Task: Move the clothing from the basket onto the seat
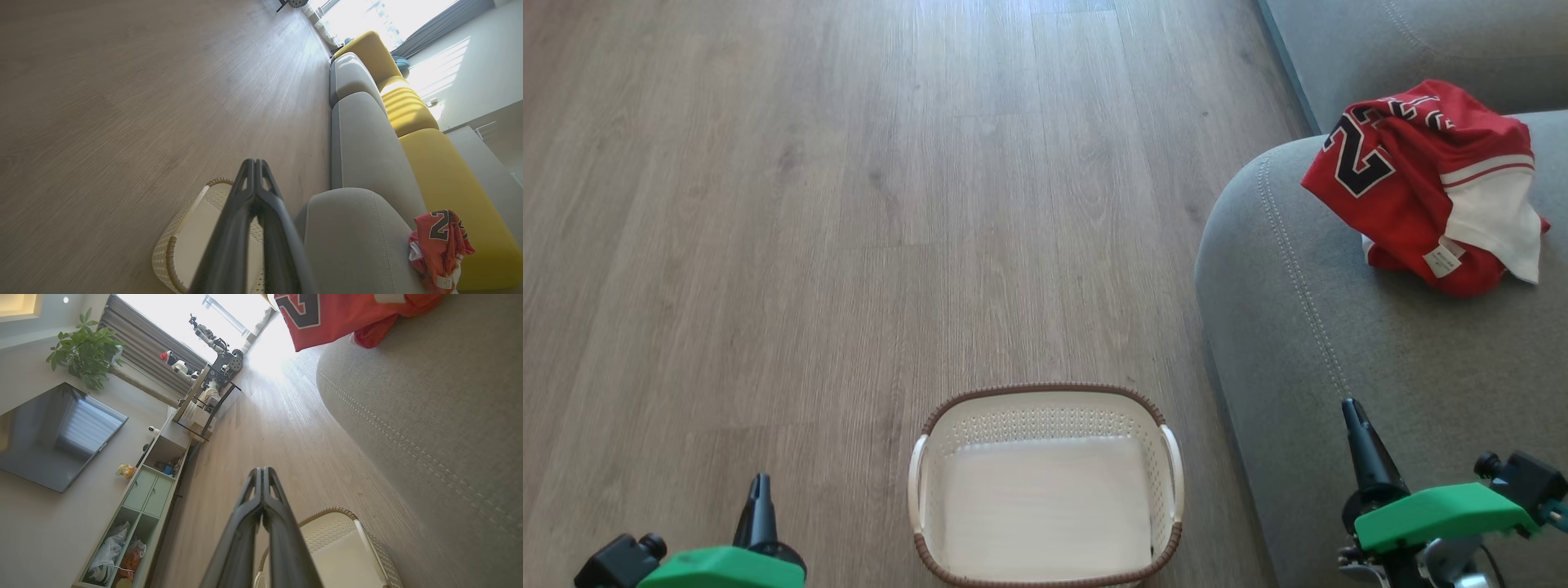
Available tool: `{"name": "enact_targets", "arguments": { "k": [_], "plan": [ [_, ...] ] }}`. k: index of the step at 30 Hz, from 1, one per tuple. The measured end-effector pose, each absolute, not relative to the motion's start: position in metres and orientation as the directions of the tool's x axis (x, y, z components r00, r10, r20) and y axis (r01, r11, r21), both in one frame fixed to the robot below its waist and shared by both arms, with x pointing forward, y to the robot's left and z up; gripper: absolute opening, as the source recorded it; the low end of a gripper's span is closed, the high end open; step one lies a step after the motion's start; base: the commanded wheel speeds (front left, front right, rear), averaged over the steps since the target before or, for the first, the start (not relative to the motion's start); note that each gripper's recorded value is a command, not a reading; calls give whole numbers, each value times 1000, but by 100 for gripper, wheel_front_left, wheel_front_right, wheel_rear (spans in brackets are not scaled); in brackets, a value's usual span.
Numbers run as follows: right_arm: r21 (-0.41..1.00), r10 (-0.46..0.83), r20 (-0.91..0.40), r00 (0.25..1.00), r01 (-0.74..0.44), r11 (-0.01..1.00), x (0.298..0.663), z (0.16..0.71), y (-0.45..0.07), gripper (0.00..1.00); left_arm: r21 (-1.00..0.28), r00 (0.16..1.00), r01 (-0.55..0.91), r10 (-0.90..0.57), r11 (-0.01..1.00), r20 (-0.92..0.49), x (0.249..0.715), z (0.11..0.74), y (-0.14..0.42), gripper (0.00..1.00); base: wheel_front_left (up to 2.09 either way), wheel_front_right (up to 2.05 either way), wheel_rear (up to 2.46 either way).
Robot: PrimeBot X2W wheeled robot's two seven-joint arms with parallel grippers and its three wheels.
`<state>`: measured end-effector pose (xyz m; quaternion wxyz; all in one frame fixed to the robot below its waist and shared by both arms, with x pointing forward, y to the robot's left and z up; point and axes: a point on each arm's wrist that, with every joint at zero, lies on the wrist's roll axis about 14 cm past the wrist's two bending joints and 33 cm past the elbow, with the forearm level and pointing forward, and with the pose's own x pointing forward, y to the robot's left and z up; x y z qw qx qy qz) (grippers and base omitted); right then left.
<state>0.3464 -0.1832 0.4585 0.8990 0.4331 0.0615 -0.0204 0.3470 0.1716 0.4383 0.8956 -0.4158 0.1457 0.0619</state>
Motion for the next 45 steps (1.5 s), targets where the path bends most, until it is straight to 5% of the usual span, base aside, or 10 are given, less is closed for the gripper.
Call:
{"name": "enact_targets", "arguments": {
  "k": [45],
  "plan": [
    [980, -13, -93, 996, 94, 173, 368, 478, -200, 0, -970, 983, -169, -43, 177, -179, 371, 475, 179, 0, 0, 0, 0]
  ]
}}
